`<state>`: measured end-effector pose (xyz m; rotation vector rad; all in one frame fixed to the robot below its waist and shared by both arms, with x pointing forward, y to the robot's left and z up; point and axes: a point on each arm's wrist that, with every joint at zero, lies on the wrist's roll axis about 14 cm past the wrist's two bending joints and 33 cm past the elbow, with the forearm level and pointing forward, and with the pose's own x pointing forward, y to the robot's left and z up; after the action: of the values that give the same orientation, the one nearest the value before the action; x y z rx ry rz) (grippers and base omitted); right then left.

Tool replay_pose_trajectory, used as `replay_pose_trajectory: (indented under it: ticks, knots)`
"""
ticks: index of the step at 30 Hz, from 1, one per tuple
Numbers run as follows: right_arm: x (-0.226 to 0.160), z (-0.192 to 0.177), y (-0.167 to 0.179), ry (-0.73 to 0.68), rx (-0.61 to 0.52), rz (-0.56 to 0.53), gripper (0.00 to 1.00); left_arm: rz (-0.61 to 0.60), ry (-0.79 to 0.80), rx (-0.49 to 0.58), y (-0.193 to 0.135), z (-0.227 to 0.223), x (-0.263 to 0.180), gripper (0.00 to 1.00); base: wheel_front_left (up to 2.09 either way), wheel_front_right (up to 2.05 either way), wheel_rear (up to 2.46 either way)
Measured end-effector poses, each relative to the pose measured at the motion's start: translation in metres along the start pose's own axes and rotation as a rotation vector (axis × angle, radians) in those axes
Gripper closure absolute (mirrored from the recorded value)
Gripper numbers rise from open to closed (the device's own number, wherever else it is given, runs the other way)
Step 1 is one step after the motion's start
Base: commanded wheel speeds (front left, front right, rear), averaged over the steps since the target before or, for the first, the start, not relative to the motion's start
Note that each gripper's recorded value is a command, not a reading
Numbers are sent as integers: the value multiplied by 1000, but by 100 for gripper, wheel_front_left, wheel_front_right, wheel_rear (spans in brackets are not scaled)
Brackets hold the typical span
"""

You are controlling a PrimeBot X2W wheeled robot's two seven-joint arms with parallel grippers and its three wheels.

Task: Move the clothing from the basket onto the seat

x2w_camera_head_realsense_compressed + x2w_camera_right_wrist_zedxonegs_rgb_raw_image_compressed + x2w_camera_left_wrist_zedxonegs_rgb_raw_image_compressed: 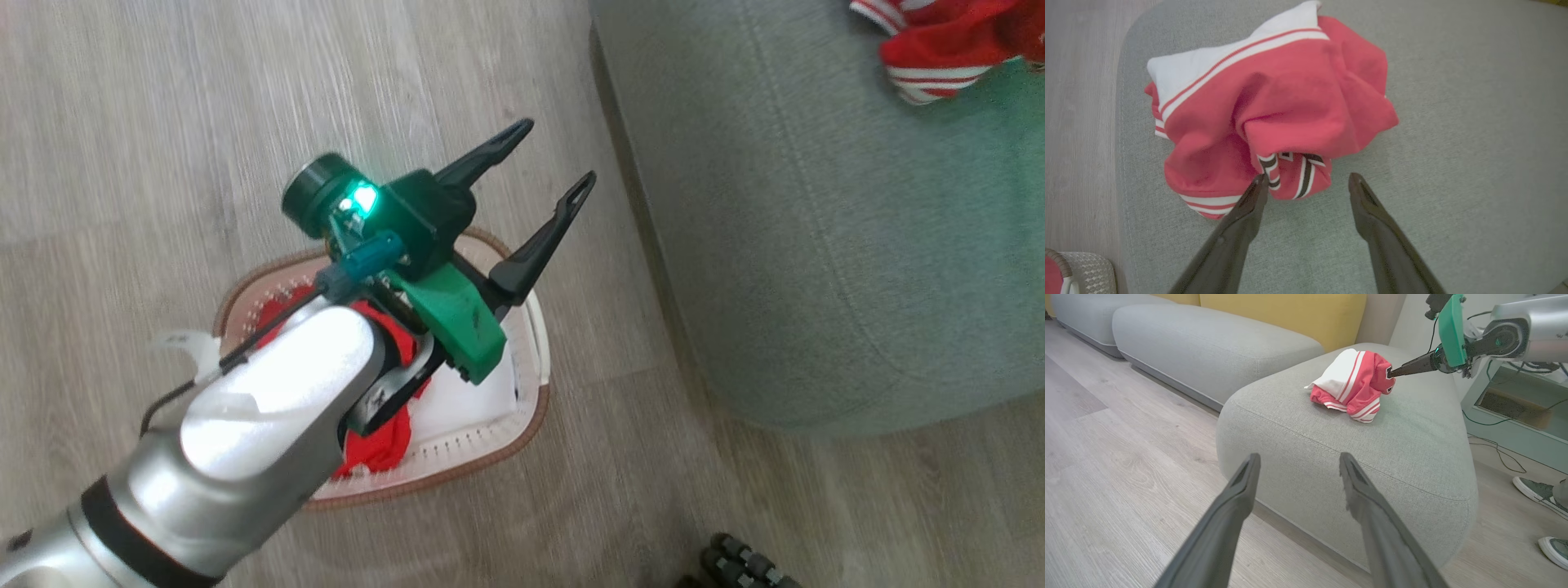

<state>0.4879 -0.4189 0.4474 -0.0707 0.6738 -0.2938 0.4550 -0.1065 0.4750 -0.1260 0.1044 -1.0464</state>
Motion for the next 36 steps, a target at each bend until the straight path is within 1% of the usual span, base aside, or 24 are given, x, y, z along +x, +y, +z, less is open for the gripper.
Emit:
replay_pose_trajectory:
  ticks: [3,5,10,15,19,22,28,31,36]
  knots:
    - [-17,7,-9,-31,-19,-6,0,8,-4,7,-6,6,-4,0,0,0,0]
    - [-28,17,-10,-73,-32,2,0,13,-18,12,-10,13,-6,0,0,0,0]
    - [-60,54,-5,-236,-54,50,0,47,-51,21,-17,30,-17,0,0,0,0]
    - [-95,74,-4,-375,-68,90,0,103,-88,31,-18,47,-32,0,0,0,0]
    - [-123,90,6,-493,-74,139,0,164,-112,38,-18,58,-48,0,0,0,0]
    - [-144,98,19,-579,-86,182,0,232,-130,42,-12,65,-65,0,0,0,0]
    - [-164,91,35,-678,-50,234,0,356,-144,51,1,70,-103,0,0,0,0]
    - [-173,86,57,-712,-34,282,0,425,-151,61,8,71,-124,0,0,0,0]
    - [-185,66,92,-730,-20,359,0,525,-154,70,16,68,-158,0,0,0,0]
